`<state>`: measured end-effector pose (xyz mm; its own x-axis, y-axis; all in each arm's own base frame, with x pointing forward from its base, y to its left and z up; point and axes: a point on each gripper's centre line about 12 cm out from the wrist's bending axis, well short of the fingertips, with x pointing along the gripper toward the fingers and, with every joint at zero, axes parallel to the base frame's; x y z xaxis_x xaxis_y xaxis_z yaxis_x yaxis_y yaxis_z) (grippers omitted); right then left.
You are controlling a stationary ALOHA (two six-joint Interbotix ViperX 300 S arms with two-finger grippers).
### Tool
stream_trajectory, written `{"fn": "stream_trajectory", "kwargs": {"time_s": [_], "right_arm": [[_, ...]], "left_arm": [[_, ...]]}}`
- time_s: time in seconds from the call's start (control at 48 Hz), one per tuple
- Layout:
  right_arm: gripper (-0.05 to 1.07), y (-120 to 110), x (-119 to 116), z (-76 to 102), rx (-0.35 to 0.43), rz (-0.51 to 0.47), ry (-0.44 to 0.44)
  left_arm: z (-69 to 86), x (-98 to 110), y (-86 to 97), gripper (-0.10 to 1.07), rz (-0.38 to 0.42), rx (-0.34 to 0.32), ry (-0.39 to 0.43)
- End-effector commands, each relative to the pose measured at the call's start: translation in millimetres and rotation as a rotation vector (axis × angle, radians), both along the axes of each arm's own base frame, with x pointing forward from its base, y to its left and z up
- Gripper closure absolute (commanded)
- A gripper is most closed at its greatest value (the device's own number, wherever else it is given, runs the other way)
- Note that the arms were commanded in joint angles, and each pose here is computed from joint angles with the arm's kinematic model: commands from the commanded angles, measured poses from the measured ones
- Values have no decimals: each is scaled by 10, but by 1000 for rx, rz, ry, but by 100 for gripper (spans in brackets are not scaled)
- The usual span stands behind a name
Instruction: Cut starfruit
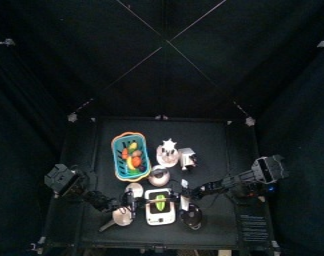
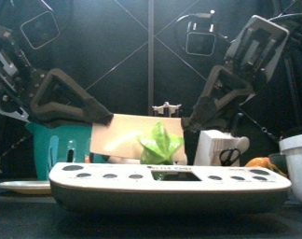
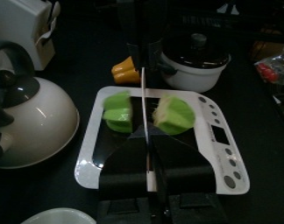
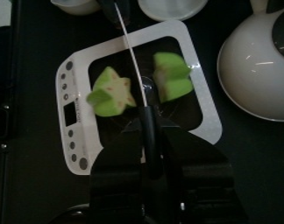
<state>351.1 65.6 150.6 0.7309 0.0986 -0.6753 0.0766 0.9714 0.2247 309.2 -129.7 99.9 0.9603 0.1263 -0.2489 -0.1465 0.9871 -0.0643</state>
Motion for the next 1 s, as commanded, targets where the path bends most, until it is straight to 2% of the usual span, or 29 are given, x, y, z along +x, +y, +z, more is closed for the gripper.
{"fn": "stream_trajectory", "kwargs": {"time_s": [0.0,0.979], "right_arm": [[61,-9,7,35,10,-15,-8],[61,-2,12,7,13,-18,1]], "left_arm": [[-4,-15,-27,68,-13,-1,9],[-11,-10,-21,68,3,-12,18]]}}
